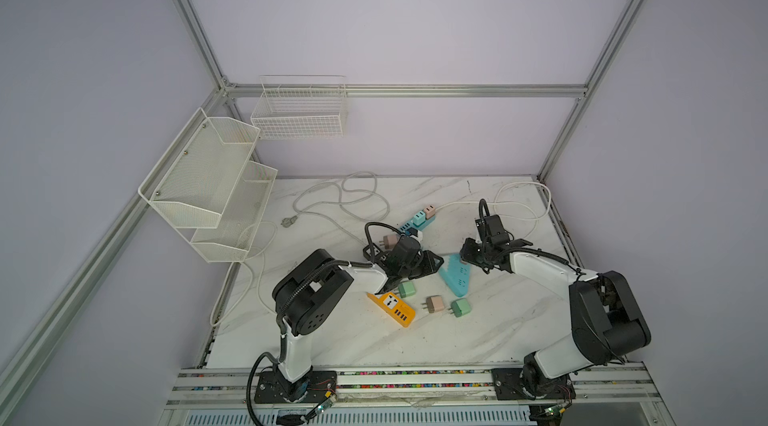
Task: Pull the plug off the socket
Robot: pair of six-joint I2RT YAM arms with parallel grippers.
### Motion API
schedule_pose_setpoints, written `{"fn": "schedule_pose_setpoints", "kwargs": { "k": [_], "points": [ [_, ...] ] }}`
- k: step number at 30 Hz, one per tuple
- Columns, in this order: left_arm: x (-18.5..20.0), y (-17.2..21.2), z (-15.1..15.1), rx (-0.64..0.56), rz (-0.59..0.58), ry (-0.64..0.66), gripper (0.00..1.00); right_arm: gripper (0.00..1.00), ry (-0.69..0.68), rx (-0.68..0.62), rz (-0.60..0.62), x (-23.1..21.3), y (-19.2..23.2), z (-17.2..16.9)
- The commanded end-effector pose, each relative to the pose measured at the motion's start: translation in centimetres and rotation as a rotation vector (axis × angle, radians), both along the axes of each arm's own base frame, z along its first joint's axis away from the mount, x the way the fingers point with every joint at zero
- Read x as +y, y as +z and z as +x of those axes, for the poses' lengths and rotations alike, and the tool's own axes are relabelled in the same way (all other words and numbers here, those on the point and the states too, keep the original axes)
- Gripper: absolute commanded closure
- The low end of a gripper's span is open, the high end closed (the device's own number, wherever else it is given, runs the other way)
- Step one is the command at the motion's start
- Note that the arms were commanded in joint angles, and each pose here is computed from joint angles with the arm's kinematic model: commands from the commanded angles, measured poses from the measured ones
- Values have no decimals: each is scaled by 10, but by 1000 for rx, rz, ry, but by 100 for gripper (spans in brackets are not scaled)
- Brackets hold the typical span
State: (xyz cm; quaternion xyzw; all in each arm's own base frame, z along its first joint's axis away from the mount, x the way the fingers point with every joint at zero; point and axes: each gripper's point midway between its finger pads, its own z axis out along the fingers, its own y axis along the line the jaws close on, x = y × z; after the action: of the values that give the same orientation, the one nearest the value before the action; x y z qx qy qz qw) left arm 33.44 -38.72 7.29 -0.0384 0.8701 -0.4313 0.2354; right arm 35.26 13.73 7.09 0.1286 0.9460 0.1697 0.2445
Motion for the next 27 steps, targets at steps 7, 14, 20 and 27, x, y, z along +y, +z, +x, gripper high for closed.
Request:
{"fn": "schedule_pose_setpoints", "kwargs": {
  "k": [7,14,20,27],
  "points": [
    [12,-25,-6,30,96,0,84,57,48,37,53,15,-8,-1],
    [15,-26,-6,29,100,10,84,68,35,28,30,11,-5,1],
    [17,-32,-8,48,107,18,85,77,10,-18,-3,0,9,4],
    [16,-34,-9,60,94,28,85,82,33,-58,-10,15,25,13]
  ]
}}
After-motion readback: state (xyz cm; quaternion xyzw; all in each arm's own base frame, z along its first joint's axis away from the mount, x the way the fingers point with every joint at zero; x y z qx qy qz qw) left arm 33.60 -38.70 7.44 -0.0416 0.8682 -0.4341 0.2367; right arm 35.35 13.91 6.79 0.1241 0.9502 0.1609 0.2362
